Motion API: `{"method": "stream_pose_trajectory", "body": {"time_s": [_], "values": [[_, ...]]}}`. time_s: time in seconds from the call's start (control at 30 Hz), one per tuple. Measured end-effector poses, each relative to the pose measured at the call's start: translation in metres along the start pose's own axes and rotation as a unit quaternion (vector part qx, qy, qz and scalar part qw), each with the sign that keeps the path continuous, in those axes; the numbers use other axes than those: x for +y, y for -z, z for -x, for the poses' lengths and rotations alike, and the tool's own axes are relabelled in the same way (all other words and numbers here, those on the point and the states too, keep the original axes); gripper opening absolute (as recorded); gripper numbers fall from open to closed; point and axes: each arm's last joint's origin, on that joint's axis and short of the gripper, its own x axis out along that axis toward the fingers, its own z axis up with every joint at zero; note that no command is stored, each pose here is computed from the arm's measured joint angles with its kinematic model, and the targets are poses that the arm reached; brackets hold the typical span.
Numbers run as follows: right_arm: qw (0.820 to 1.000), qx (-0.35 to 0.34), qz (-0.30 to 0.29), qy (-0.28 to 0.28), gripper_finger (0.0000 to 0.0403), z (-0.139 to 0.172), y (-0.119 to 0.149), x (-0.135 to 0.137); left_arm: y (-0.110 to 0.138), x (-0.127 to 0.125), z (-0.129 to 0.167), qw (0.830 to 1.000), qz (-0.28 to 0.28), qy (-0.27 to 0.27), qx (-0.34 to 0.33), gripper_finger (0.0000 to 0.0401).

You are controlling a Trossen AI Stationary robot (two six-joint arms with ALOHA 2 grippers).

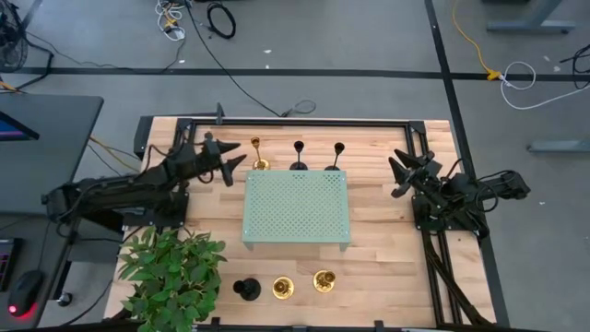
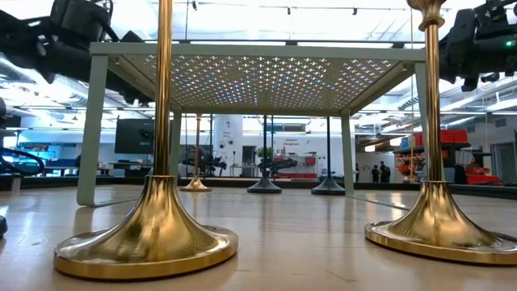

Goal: Pick & Place candle stick holders
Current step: Put the top left golden candle holder on the shelf

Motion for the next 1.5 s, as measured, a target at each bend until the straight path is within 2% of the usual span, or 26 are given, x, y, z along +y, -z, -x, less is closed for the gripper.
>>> {"method": "stream_pose_trajectory", "body": {"time_s": [0.17,0.33,0.43,0.57,0.87,1.1,1.5], "values": [[1.000,-0.005,0.019,-0.005,0.0162,0.000,-0.001,0.000,0.006,0.009,-0.011,1.000,0.007,0.029,0.005,0.0211],[0.999,-0.006,0.033,-0.008,0.0162,0.000,-0.001,0.000,0.012,0.022,-0.023,1.000,0.012,-0.003,-0.005,0.0211],[0.999,-0.006,0.047,-0.007,0.0162,0.000,-0.001,0.000,0.019,0.025,-0.027,0.999,0.028,0.008,0.014,0.0211],[0.999,-0.006,0.045,-0.008,0.0162,0.000,-0.001,0.000,0.026,0.026,-0.031,0.999,0.029,0.025,0.034,0.0211],[0.999,-0.006,0.051,-0.008,0.0162,0.000,-0.001,0.000,0.031,0.026,-0.045,0.998,0.038,0.049,-0.004,0.0211],[0.999,-0.006,0.051,-0.008,0.0162,0.000,-0.001,0.000,0.037,0.023,-0.060,0.996,0.055,0.073,0.018,0.0211],[0.998,-0.006,0.055,-0.008,0.0162,0.000,-0.001,0.000,0.037,0.024,-0.067,0.995,0.056,0.074,0.022,0.0211]]}}
